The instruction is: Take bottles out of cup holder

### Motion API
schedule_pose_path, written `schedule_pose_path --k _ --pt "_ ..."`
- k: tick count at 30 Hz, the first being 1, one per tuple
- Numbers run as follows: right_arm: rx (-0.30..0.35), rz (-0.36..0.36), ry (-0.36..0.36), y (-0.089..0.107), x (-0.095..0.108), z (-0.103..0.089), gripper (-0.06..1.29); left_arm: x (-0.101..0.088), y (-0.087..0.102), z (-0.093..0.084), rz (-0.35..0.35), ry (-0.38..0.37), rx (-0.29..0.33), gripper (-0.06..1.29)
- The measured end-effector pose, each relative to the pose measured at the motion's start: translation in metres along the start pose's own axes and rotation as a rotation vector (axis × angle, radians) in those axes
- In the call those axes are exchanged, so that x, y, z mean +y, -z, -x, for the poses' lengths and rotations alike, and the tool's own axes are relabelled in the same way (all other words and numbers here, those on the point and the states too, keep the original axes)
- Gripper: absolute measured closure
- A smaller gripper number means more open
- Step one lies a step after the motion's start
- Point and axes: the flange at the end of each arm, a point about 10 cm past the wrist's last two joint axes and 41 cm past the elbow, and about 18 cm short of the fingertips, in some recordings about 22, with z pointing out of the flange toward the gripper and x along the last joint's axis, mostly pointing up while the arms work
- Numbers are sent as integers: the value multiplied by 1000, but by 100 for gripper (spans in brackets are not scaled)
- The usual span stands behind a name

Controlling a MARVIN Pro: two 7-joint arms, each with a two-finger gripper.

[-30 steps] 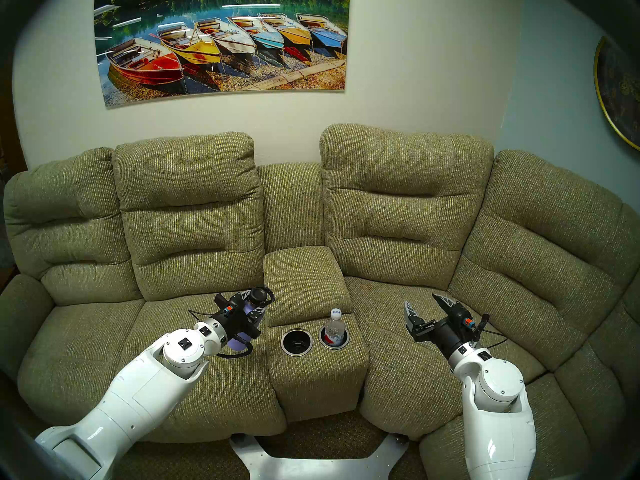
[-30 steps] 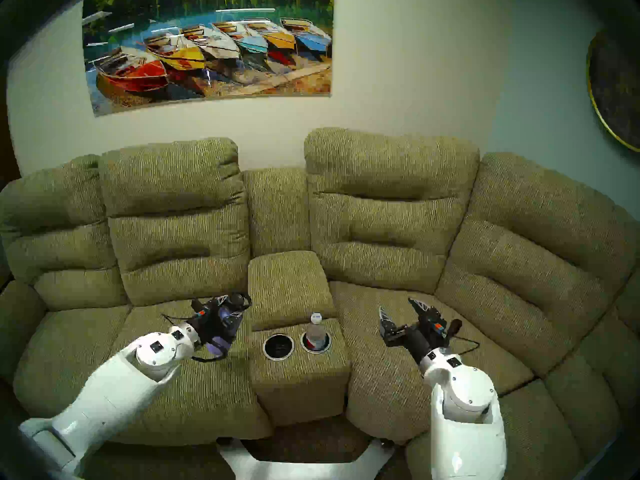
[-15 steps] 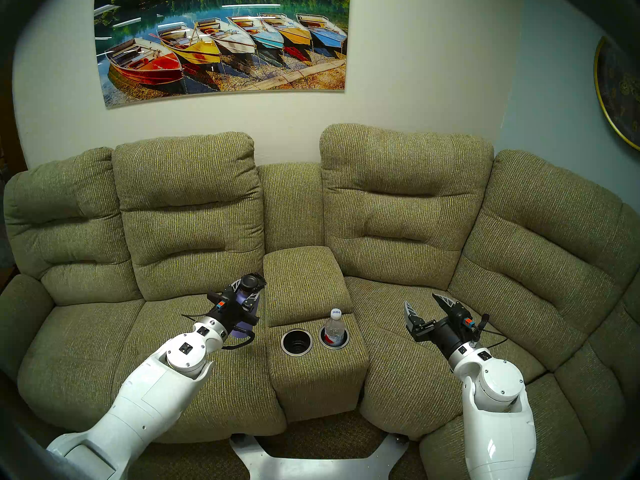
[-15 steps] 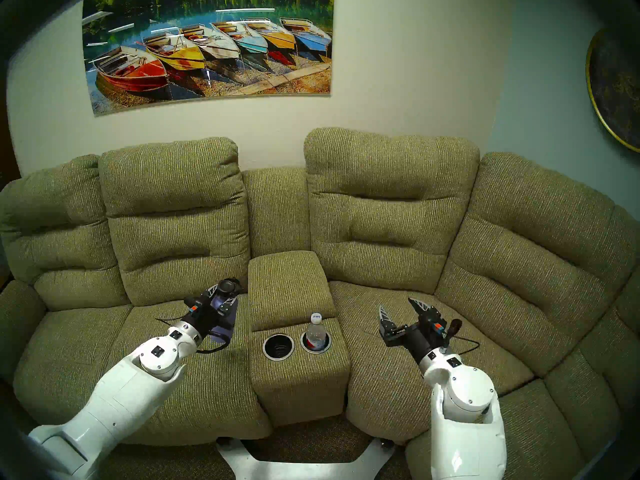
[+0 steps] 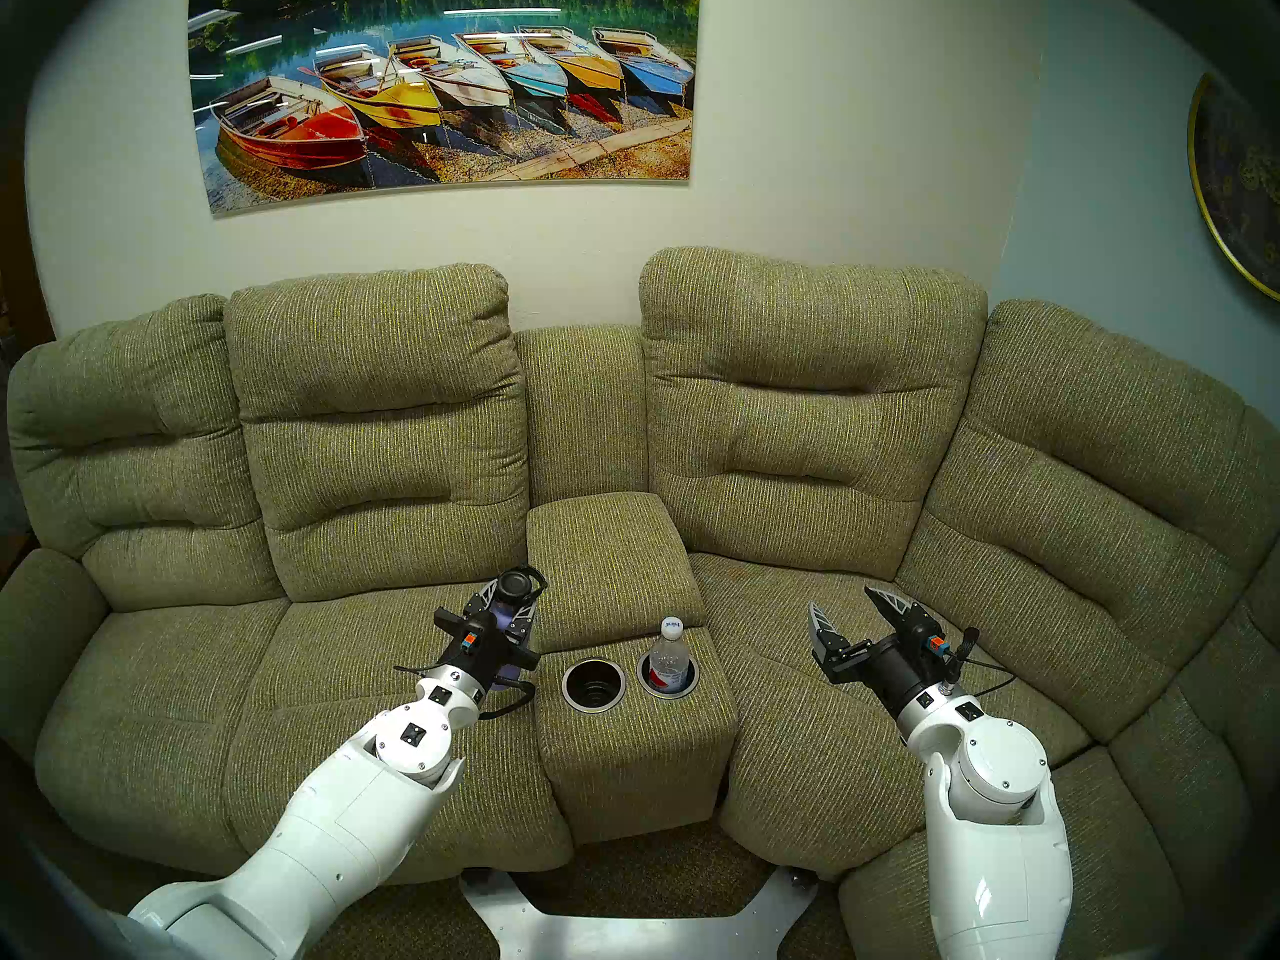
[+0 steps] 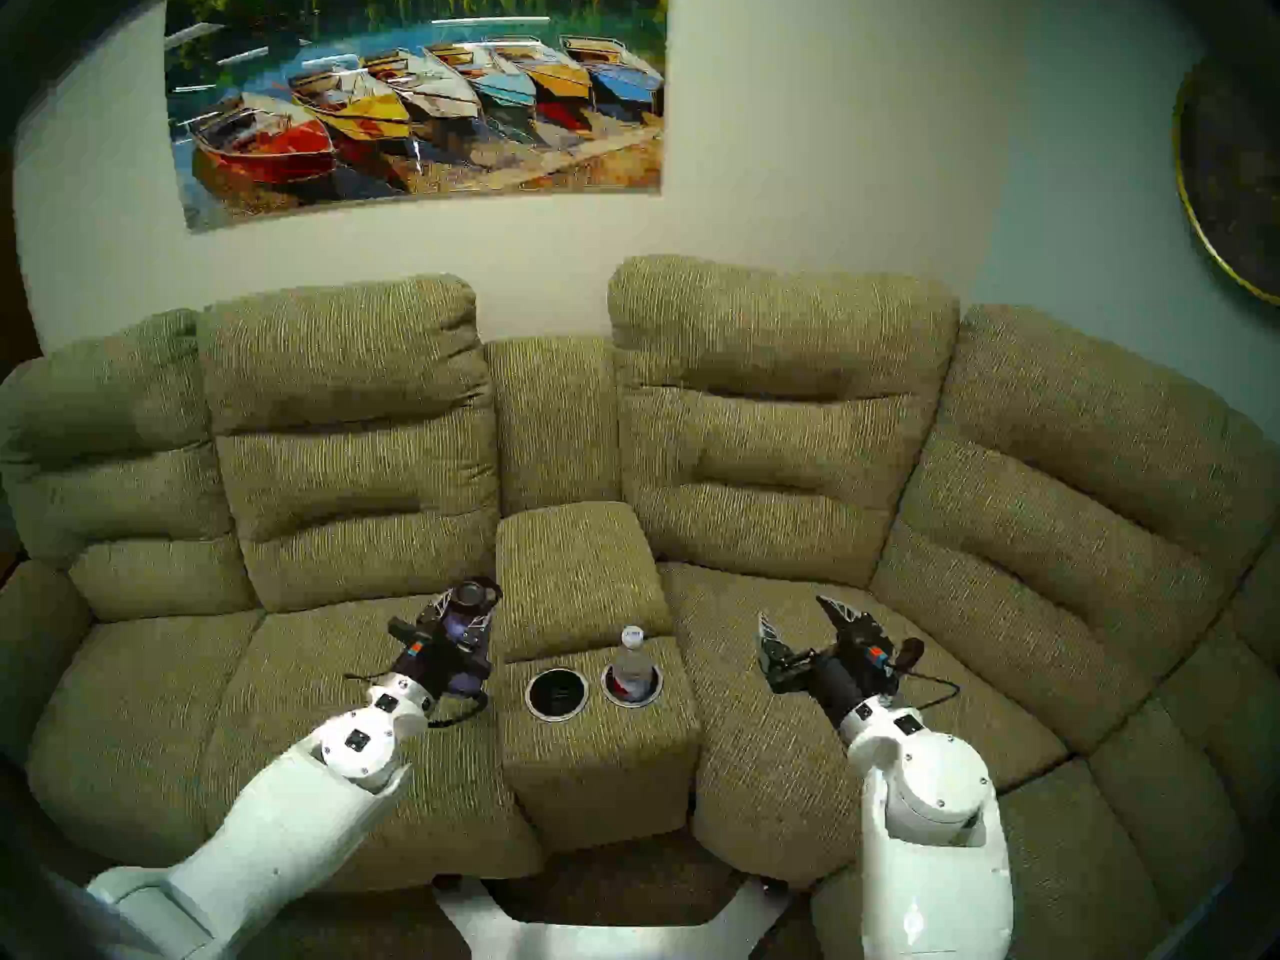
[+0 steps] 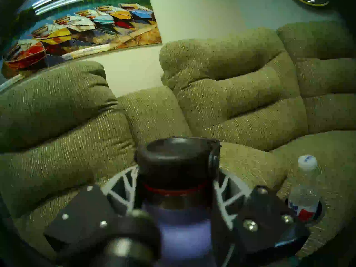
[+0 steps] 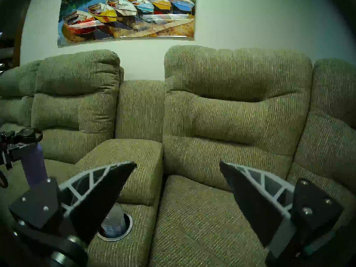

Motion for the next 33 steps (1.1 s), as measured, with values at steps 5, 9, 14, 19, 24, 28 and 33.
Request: schedule_pose_path --k 5,9,14,19,24,28,33 --pt "0 0 0 0 0 0 1 6 -1 13 -34 1 -7 70" --pt "0 0 0 0 0 0 1 7 -3 21 -58 7 -8 70" --pt "0 0 0 0 0 0 1 9 -6 33 -78 18 -16 71" --pt "0 0 0 0 0 0 1 12 -10 42 -89 25 -32 72" --pt "-1 0 0 0 0 0 1 14 -16 48 -77 5 -47 72" --pt "-1 0 0 0 0 0 1 18 -22 50 -54 -22 -53 72" --pt "-1 0 0 0 0 0 1 23 -27 55 -14 -67 -70 72"
